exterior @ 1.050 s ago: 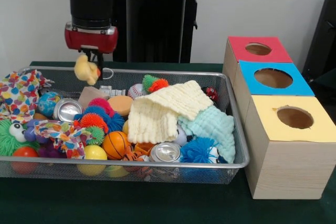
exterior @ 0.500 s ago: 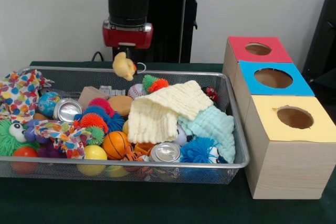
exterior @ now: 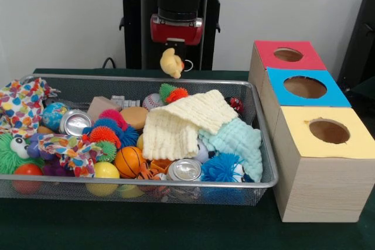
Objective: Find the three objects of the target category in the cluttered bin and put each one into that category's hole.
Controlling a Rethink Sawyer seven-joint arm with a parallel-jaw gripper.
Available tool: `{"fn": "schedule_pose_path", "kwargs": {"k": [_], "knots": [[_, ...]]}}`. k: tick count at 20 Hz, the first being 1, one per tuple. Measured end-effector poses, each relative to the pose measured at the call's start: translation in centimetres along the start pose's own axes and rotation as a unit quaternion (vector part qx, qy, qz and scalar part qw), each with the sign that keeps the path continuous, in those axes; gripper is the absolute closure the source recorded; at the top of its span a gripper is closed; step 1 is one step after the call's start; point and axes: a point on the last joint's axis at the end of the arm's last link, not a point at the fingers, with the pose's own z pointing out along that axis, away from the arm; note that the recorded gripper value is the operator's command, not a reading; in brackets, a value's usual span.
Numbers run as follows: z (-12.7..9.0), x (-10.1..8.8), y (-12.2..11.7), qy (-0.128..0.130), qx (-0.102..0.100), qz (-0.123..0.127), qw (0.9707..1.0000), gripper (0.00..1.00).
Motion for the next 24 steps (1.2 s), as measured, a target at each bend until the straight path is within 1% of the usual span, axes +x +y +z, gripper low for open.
{"fn": "schedule_pose_path", "kwargs": {"k": [3, 5, 8, 9, 12, 13, 16, 19, 24], "knots": [[-0.6, 1.7, 1.2, 0.012, 0.002, 0.022, 0.9997, 1.0], [-1.1, 2.6, 1.8, 0.019, 0.005, 0.032, 0.9993, 1.0], [-1.6, 3.5, 2.3, 0.025, 0.009, 0.042, 0.9988, 1.0], [-2.1, 4.1, 2.8, 0.028, 0.012, 0.048, 0.9984, 1.0], [-2.7, 4.8, 3.5, 0.032, 0.017, 0.056, 0.9978, 1.0], [-3.3, 5.5, 4.3, 0.034, 0.022, 0.062, 0.9973, 1.0], [-4.0, 6.3, 5.4, 0.036, 0.026, 0.066, 0.9968, 1.0], [-5.0, 7.5, 7.0, 0.038, 0.031, 0.075, 0.996, 1.0], [-5.7, 8.6, 8.6, 0.043, 0.034, 0.093, 0.9942, 1.0]]}}
